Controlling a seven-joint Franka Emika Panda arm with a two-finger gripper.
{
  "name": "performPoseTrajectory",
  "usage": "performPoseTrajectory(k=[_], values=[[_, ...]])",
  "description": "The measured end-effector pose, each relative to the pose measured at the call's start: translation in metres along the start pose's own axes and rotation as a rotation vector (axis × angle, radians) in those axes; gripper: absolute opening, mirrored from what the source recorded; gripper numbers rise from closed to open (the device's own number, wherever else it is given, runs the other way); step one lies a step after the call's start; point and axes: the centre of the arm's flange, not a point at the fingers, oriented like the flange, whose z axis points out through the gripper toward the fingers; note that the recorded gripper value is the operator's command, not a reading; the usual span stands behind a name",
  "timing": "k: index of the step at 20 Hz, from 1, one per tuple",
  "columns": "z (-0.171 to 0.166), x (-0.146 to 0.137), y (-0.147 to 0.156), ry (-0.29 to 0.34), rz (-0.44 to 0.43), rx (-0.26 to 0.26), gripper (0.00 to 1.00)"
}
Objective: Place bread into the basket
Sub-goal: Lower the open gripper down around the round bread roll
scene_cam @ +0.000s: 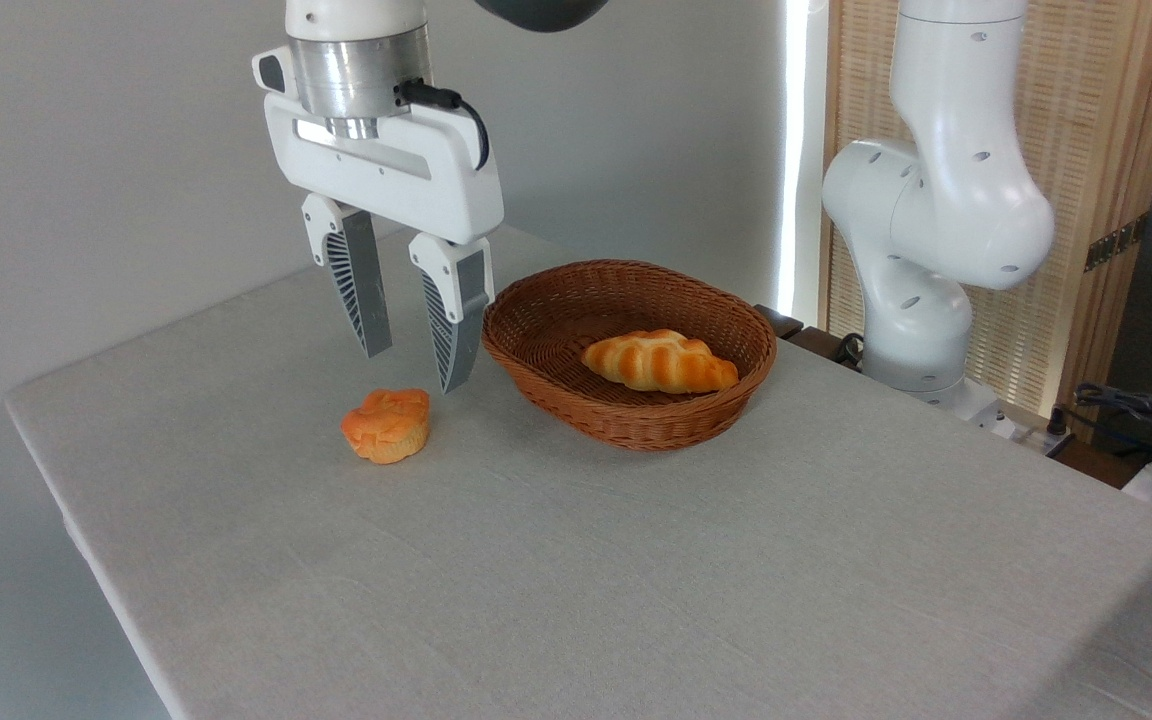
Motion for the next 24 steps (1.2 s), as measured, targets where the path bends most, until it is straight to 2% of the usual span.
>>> performPoseTrajectory(k=[6,9,13,17,19,22,24], values=[[0.03,0.007,0.033,-0.05,0.03,-0.04,1.0],[0.037,0.015,0.048,-0.038,0.041,-0.079,1.0],[0.056,0.03,0.073,0.013,0.085,-0.067,1.0],[0.086,0.041,0.109,-0.011,0.149,-0.08,1.0],[0.102,0.048,0.123,0.003,0.167,-0.086,1.0],[0.115,0.055,0.126,0.039,0.148,-0.11,1.0],[0.123,0.056,0.13,0.033,0.151,-0.117,1.0]])
